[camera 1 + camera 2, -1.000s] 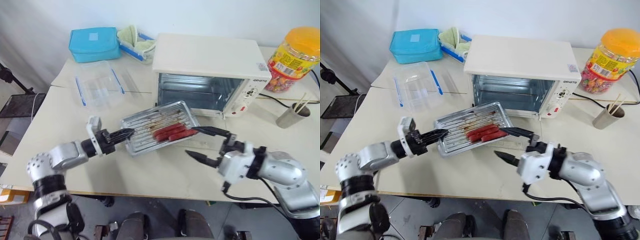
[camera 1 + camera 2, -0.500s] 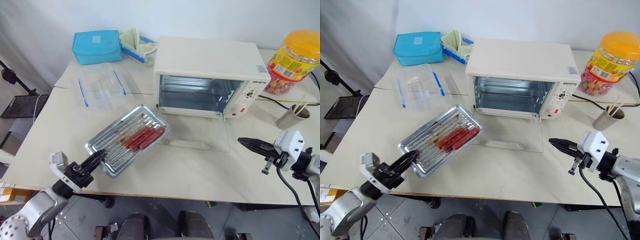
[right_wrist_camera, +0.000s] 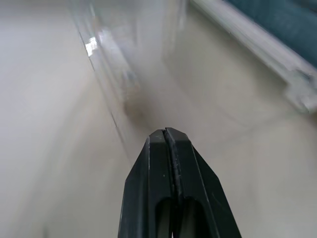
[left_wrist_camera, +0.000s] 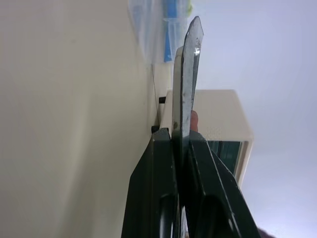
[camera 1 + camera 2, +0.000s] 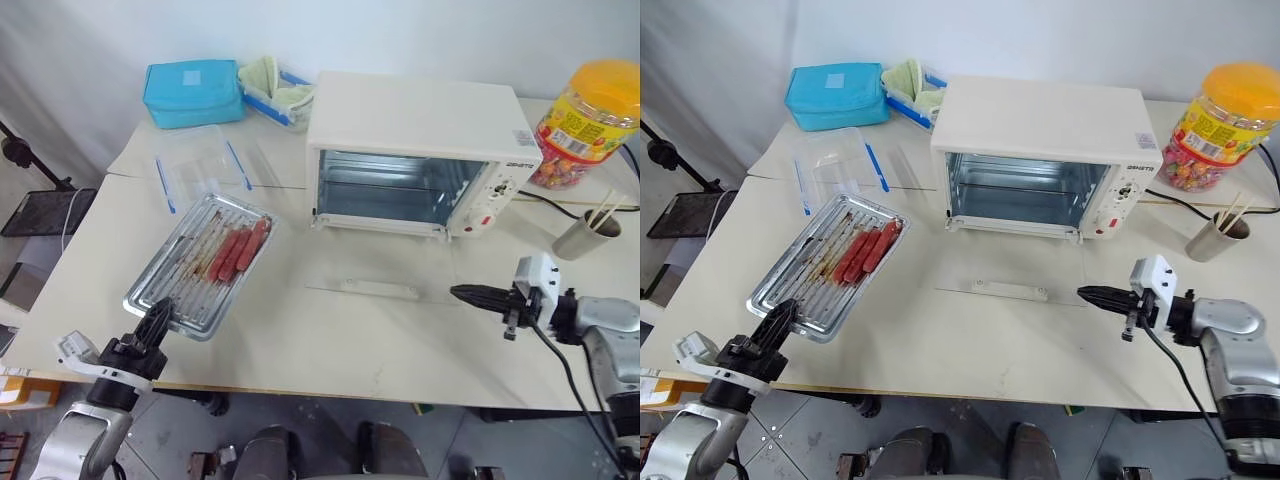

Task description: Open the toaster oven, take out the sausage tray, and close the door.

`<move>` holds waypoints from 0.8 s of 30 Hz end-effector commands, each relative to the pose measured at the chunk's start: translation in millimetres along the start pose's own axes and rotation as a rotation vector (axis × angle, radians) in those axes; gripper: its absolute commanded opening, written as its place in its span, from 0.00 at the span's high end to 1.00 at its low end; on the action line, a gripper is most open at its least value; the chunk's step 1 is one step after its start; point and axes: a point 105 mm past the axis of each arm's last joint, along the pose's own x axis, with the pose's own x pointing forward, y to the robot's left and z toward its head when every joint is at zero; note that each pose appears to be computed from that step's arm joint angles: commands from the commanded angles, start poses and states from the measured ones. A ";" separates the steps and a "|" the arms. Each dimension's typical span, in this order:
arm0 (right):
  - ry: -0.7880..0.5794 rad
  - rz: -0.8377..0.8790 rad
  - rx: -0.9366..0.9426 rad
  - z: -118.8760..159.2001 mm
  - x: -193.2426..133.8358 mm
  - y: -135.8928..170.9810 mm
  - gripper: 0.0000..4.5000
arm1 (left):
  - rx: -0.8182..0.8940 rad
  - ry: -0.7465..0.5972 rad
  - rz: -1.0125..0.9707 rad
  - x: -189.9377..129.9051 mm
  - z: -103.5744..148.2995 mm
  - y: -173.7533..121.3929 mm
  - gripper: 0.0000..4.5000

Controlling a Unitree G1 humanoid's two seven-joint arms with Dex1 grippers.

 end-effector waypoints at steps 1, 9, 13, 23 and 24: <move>-0.062 0.005 -0.010 17.3 -4.3 -2.2 1.00 | 0.031 0.023 -0.076 4.6 -5.3 -22.0 1.00; -0.095 -0.095 -0.036 35.4 -21.4 -15.3 1.00 | 0.036 0.032 -0.067 12.4 -1.1 -21.6 1.00; 0.091 -0.152 -0.060 5.4 -36.1 -28.9 1.00 | 0.030 0.033 -0.067 14.1 -0.8 -21.0 1.00; 0.127 -0.043 -0.032 -14.5 -14.9 -25.0 1.00 | 0.025 0.052 -0.068 18.7 -2.0 -20.5 1.00; 0.088 -0.017 -0.022 -8.9 -11.9 -21.5 1.00 | 0.026 0.051 -0.067 18.7 -1.5 -20.6 1.00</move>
